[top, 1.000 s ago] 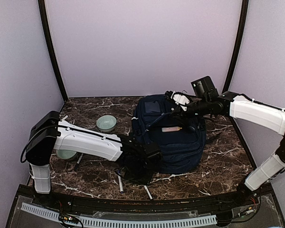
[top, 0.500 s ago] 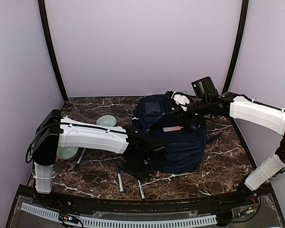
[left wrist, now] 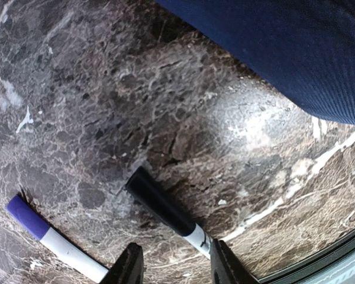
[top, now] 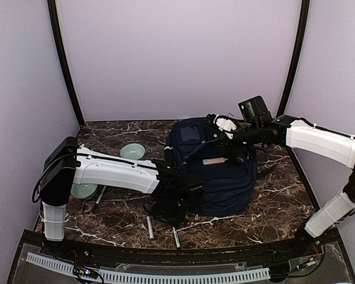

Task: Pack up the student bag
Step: Grab the pen at the center of the board.

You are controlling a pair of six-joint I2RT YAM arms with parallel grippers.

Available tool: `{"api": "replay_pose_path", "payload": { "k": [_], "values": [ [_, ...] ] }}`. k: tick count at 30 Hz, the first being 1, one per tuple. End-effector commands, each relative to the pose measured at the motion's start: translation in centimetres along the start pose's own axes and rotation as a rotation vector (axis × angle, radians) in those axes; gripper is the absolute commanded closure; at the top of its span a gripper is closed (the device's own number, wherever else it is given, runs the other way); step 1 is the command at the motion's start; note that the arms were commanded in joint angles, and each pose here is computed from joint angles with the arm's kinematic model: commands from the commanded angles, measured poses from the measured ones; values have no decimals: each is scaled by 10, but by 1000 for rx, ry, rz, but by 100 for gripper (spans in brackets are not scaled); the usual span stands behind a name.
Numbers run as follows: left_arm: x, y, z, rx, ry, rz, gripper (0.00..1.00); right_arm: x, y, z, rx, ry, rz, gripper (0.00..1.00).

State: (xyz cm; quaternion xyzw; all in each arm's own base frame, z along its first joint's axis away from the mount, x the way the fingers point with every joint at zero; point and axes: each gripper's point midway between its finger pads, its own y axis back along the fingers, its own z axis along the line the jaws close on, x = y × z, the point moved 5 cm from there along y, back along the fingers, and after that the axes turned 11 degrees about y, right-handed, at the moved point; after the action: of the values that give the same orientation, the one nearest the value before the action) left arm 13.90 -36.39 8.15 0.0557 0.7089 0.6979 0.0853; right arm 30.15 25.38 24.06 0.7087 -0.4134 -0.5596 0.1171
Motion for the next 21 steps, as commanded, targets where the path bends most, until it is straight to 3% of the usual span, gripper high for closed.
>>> {"api": "replay_pose_path", "payload": {
  "k": [1,8,12,16,21],
  "values": [
    [4,3,4,-7,34,-1,64,-17,10,-14,74,15,-85,100],
    [8,-2,9,-42,4,21,69,-16,8,-14,75,15,-79,100],
    [11,0,-4,50,13,32,61,-15,6,-13,66,12,-79,100],
    [17,-10,-16,116,23,62,60,-14,6,-12,64,12,-76,100],
    [28,-20,-20,102,4,88,65,-15,7,-13,70,13,-77,100]
  ]
}}
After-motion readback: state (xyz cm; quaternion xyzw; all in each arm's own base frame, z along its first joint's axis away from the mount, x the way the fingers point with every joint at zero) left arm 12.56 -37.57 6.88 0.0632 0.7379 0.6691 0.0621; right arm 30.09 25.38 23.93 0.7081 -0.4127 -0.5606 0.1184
